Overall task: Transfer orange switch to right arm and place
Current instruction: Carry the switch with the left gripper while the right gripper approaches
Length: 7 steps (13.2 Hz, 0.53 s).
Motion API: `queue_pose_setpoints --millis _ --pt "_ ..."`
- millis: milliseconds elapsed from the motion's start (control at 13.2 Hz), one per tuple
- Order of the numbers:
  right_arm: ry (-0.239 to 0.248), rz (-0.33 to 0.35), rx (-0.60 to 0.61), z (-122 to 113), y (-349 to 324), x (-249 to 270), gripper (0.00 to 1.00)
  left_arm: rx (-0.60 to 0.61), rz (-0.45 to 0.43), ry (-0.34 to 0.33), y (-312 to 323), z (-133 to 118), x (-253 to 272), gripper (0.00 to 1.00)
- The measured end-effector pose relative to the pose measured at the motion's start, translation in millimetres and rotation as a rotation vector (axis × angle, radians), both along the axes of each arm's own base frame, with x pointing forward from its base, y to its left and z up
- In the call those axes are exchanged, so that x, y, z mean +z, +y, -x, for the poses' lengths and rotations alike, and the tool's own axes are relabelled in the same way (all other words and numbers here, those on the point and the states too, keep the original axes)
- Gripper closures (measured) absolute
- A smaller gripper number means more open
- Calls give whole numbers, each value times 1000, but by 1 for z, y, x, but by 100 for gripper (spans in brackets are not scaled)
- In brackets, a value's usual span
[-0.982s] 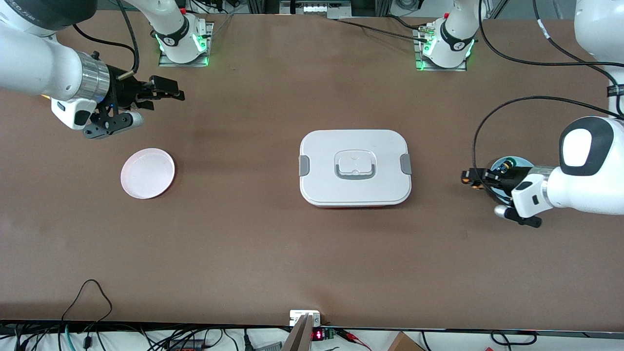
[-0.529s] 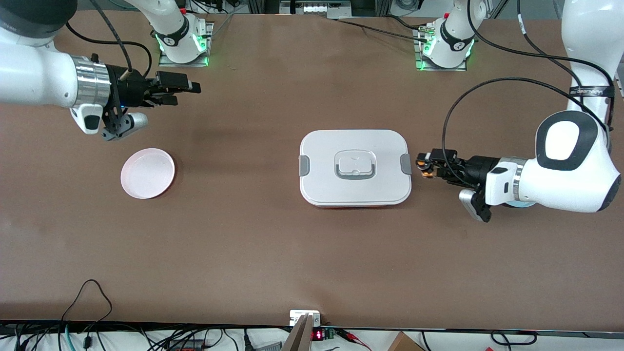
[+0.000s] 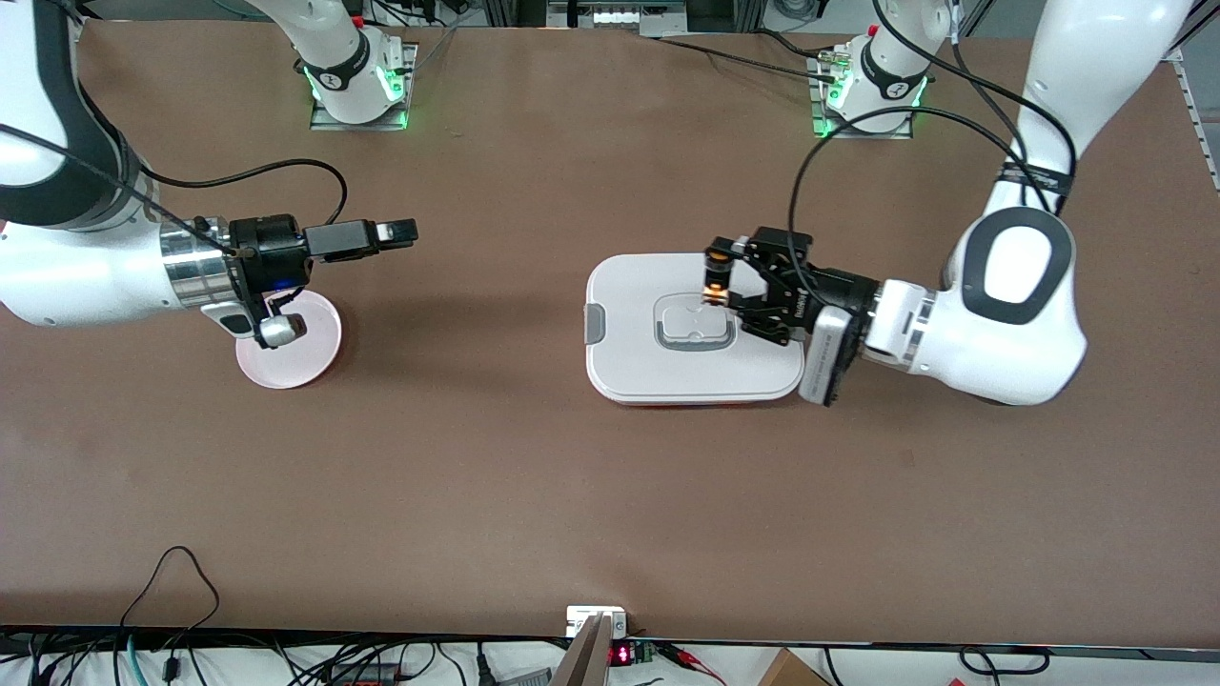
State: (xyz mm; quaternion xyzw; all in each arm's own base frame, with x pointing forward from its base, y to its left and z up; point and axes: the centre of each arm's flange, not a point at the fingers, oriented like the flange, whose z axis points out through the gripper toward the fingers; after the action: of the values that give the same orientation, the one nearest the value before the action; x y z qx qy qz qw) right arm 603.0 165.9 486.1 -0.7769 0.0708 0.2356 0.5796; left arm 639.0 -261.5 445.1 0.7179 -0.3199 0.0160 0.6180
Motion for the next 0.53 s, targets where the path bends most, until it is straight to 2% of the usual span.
queue_pose_setpoints --millis 151,302,529 --pt "80 -63 -84 -6 0 2 0 52 52 -90 -39 2 2 27" --pt "164 -63 -152 -10 4 -2 0 118 118 -158 -86 10 3 27" --pt "266 -84 -205 -8 20 -17 0 153 195 -218 -134 27 2 27"
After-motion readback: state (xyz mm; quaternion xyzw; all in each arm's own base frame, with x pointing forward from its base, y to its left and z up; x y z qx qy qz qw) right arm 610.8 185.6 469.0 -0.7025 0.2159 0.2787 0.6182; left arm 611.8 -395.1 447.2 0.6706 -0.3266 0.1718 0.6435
